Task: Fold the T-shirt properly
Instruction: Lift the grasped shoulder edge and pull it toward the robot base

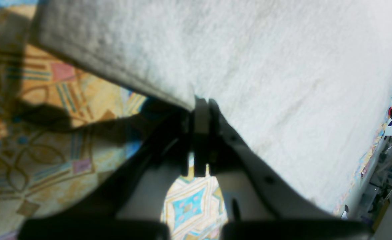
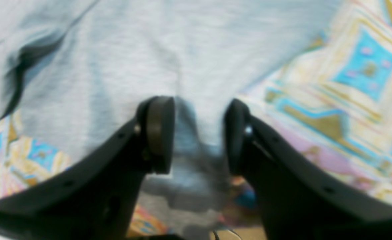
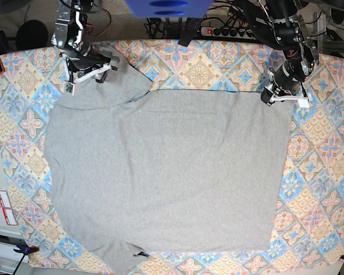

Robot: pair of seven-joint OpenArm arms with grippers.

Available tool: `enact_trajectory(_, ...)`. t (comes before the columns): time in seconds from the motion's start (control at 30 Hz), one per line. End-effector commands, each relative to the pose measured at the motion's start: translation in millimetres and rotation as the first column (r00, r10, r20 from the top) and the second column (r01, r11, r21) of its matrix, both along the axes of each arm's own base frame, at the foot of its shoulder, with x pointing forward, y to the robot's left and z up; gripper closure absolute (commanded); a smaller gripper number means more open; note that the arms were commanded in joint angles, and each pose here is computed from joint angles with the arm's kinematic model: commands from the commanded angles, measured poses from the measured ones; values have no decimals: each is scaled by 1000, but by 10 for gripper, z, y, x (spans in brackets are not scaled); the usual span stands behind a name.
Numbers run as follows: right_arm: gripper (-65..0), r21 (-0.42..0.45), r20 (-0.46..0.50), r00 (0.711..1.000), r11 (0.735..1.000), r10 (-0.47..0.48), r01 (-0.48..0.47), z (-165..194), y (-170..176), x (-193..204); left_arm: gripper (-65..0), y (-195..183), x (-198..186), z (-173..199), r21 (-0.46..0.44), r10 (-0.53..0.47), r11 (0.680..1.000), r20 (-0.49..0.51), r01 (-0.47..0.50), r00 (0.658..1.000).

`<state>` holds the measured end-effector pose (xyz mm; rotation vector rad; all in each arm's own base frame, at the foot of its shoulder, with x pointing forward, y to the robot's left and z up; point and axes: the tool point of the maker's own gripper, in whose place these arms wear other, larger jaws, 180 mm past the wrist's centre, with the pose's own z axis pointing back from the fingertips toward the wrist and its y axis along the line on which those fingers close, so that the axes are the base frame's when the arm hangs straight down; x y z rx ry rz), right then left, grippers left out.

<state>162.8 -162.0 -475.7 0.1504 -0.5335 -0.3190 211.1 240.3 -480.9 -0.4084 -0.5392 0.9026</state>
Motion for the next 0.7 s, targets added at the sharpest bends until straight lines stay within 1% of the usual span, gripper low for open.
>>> enact_trajectory(0.0,-252,26,-7,1000,1000,16,-16,6,77,-19,0,38,-55,-21,15,0,1000,-30,1,1000)
enact_trajectory(0.1,-248,28,-7,1000,999,19,-19,6,88,-19,0,36,-64,-25,14,-1,1000,-33,2,999)
enact_trajectory(0.13,-234,27,-7,1000,999,17,-17,6,82,-19,0,36,-71,-28,14,-1,1000,-34,2,999)
enact_trajectory(0.27,-112,18,-7,1000,1000,13,-13,10,33,-19,0,42,-71,-26,16,-2,1000,-34,2,999)
enact_trajectory(0.37,0,17,-8,1000,1000,12,-12,7,28,-27,0,40,-87,-33,15,-2,1000,-38,3,999)
enact_trajectory(0.43,0,9,-15,1000,1000,6,-6,7,-9,-73,0,46,-131,-50,16,-3,1000,-47,3,999)
enact_trajectory(0.67,-1,-46,-23,997,996,-74,73,94,-352,-283,0,74,-333,-120,25,-2,1000,-87,4,996)
